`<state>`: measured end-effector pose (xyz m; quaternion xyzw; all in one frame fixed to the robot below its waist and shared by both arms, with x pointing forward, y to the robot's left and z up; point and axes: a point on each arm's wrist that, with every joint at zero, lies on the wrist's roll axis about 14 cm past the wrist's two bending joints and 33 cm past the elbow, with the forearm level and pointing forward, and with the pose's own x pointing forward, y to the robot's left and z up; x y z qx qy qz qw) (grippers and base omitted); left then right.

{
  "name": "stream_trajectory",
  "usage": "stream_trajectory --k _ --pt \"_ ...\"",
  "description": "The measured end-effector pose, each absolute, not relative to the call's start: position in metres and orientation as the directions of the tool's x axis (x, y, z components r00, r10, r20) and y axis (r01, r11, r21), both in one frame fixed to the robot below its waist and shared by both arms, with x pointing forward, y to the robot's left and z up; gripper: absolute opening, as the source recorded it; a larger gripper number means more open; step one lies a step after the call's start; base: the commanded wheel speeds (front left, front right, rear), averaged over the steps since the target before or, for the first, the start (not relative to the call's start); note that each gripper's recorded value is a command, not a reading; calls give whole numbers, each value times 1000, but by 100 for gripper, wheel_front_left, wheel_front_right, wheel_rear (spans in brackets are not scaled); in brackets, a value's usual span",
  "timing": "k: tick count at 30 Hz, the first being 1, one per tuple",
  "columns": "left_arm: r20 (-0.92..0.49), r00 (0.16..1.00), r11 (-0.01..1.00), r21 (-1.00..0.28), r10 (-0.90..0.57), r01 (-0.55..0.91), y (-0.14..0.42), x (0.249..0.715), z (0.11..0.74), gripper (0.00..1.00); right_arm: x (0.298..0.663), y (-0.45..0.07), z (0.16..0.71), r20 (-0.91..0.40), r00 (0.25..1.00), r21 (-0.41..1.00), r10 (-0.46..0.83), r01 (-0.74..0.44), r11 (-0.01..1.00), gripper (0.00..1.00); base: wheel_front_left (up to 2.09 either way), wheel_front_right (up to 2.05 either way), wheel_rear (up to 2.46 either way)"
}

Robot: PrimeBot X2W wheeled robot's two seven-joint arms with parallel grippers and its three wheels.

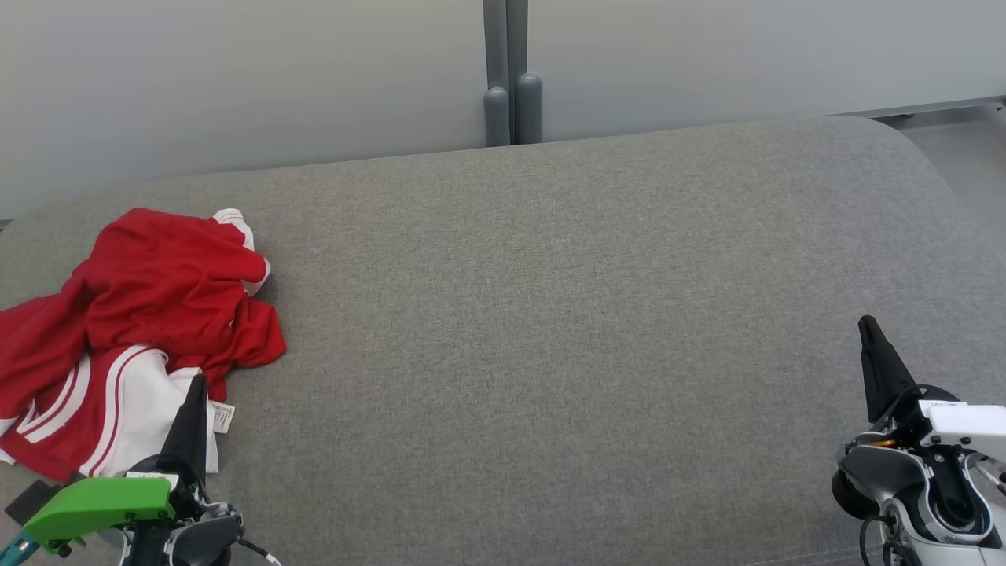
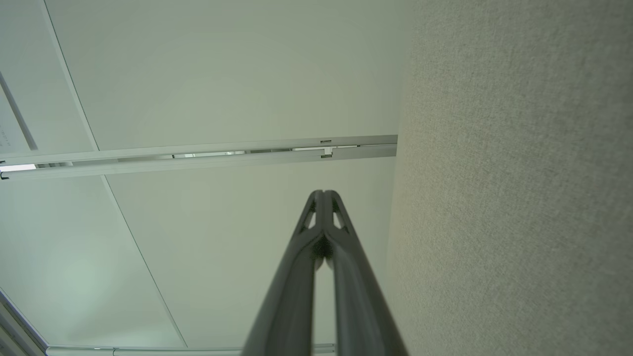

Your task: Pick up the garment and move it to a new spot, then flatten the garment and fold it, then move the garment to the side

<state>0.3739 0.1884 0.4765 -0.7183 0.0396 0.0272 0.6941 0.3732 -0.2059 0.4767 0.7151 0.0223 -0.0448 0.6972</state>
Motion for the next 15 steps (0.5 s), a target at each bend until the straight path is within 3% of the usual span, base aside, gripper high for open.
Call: stream_trajectory --k 15 --pt "-94 995 -34 -995 -19 -95 189 374 477 0 373 -206 477 -95 995 995 -31 94 -26 0 0 0 0"
